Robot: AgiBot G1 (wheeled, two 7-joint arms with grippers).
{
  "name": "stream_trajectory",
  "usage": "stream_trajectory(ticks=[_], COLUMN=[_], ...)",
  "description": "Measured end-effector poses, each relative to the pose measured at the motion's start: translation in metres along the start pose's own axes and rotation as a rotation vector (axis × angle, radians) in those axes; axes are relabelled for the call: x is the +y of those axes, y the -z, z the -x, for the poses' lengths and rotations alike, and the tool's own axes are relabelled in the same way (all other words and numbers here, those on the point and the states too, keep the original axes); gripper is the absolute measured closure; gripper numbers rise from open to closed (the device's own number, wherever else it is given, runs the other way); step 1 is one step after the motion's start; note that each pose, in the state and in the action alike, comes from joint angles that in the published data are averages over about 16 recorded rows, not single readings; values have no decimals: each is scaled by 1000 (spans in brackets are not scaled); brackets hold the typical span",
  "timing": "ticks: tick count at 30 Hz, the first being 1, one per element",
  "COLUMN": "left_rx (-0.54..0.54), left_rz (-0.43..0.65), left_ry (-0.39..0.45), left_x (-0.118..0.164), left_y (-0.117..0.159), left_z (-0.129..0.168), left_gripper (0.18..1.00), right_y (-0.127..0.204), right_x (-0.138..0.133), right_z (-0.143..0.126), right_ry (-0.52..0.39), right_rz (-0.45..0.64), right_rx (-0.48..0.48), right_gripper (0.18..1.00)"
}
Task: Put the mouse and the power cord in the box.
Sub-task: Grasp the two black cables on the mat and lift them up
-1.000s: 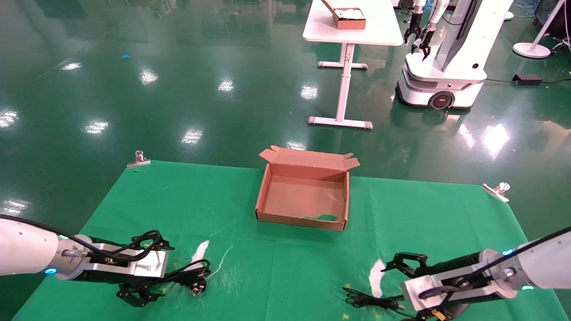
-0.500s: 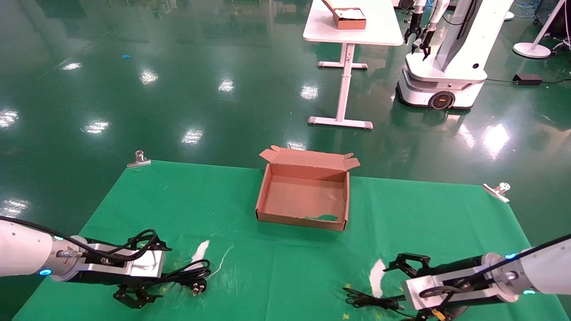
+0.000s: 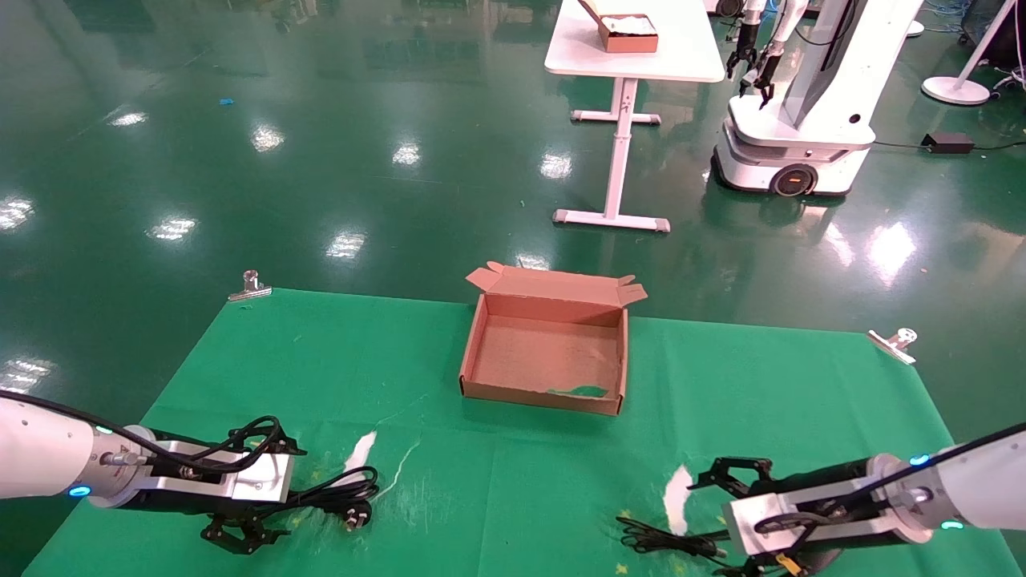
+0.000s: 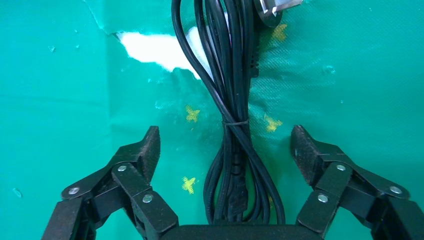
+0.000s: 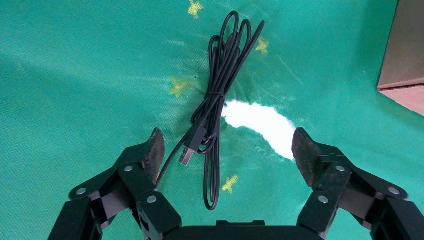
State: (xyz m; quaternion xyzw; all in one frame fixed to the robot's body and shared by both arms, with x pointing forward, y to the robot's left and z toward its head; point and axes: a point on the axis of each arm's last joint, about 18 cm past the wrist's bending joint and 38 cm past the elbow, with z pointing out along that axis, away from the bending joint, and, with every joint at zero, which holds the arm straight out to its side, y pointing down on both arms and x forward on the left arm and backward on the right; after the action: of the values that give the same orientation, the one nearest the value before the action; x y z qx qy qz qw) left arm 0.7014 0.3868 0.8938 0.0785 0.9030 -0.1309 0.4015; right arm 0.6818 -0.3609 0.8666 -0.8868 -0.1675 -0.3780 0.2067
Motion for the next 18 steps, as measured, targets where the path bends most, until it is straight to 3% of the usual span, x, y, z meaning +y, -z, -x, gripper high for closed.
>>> stream_trajectory(ticks=[9, 18], left_rx=[0, 0], left_rz=[-3, -5], left_ry=[3, 4], left_x=[-1, -1], left_y=[0, 0], left_z=[0, 0], left_gripper=[317, 502], right_y=[0, 0], right_x=[0, 0], right_z=[0, 0], right_ry=[1, 2], right_rz=[0, 1], right_rx=[-2, -3], right_gripper=[368, 562])
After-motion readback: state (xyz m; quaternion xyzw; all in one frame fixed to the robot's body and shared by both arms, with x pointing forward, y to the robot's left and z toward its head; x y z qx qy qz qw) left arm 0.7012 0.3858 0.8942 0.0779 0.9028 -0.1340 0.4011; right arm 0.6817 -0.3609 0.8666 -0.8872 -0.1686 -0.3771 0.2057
